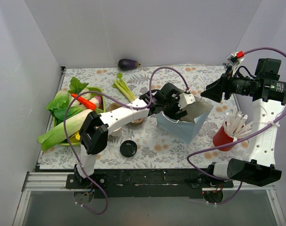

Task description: Pack the takeout coffee

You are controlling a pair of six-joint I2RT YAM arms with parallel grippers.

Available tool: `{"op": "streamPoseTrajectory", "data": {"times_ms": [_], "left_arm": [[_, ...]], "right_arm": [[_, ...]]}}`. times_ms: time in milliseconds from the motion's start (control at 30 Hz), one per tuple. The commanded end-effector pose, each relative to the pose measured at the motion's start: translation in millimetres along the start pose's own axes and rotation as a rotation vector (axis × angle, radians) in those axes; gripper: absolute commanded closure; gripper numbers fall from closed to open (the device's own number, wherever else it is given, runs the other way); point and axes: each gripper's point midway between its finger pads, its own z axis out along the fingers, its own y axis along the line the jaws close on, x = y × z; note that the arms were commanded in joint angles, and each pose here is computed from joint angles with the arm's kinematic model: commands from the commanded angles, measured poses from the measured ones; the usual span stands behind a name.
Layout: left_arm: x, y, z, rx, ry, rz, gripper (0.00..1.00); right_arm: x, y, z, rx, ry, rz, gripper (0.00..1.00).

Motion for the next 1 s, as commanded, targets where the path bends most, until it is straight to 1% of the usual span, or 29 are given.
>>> {"op": "streamPoseTrajectory", "data": {"times_ms": [0, 400, 733, 967], "left_arm": [[53, -30, 14, 0.099, 0.174, -0.09, 1.0], [63, -23, 20, 0.071, 0.199, -0.1, 1.0], [75, -27, 21, 0.088, 0.251, -0.114, 1.0], [66, -23, 17, 0.068, 0.226, -0.114, 1.0]], "right_arm": [[-9, 12, -4, -0.013, -0.048, -0.041, 0.33], [-4, 13, -4, -0.01, -0.041, -0.033, 0.33], [-4, 14, -4, -0.011, -0.043, -0.035, 0.33], [-1, 17, -5, -0.009, -0.046, -0.05, 0.33]]}}
